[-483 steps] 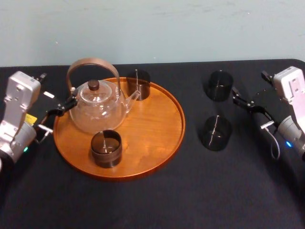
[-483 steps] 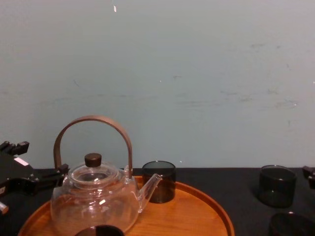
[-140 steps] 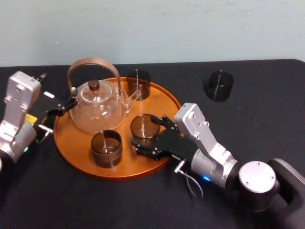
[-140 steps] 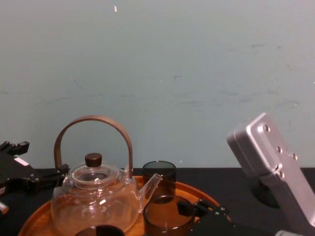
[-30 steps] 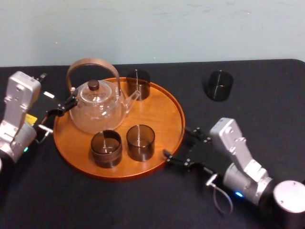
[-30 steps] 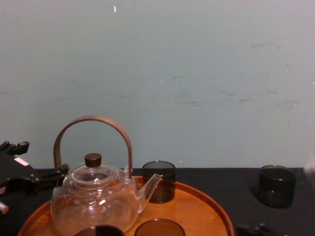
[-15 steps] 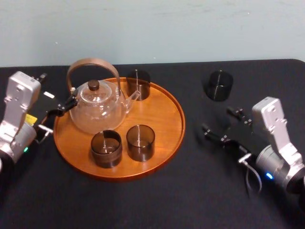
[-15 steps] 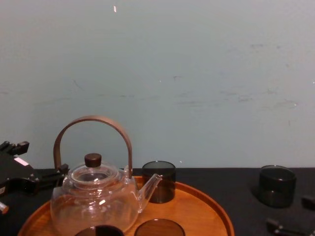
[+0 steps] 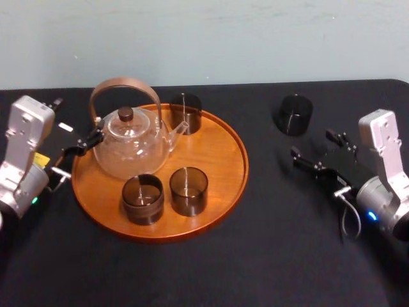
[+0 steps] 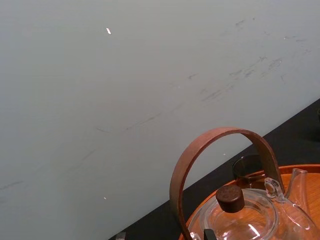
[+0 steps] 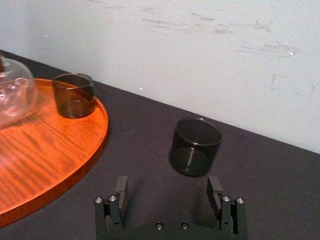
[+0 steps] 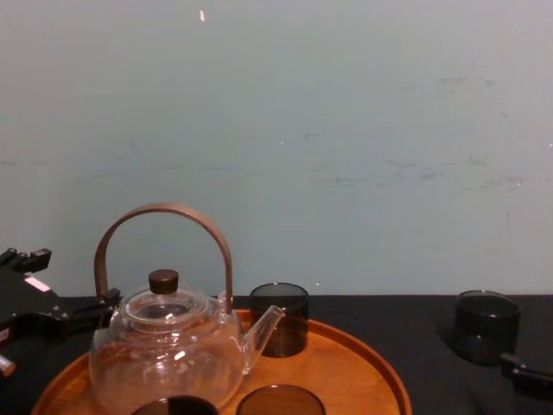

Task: Pick up the glass from the table and place it on the tray.

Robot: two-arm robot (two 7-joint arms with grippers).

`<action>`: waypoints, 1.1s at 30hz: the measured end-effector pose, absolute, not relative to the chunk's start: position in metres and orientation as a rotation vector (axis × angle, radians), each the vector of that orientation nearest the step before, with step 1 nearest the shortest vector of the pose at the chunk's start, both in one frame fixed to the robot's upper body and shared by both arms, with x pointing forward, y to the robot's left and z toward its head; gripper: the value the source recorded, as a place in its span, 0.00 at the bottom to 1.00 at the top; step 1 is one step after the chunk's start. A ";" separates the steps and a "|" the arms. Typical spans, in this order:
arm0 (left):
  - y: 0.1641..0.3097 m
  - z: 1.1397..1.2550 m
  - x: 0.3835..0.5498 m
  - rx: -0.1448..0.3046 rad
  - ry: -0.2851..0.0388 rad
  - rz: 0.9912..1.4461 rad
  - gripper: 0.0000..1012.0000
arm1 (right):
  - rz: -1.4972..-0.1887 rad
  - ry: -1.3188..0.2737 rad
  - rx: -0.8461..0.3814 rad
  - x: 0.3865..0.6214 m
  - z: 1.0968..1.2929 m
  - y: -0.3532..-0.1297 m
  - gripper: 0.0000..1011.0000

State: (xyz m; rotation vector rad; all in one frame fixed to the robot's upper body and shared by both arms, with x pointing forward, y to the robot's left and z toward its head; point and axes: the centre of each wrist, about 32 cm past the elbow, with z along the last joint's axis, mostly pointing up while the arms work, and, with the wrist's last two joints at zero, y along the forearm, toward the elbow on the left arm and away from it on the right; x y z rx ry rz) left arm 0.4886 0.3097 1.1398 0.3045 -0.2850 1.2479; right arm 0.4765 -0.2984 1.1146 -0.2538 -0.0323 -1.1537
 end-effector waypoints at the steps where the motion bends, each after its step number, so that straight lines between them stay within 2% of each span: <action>1: 0.310 1.140 0.489 0.304 -0.285 1.248 1.00 | -1.157 -0.030 -0.253 0.478 1.115 -0.299 0.99; 33: 0.310 1.140 0.489 0.305 -0.285 1.248 1.00 | -1.236 0.018 -0.290 0.535 1.116 -0.303 0.99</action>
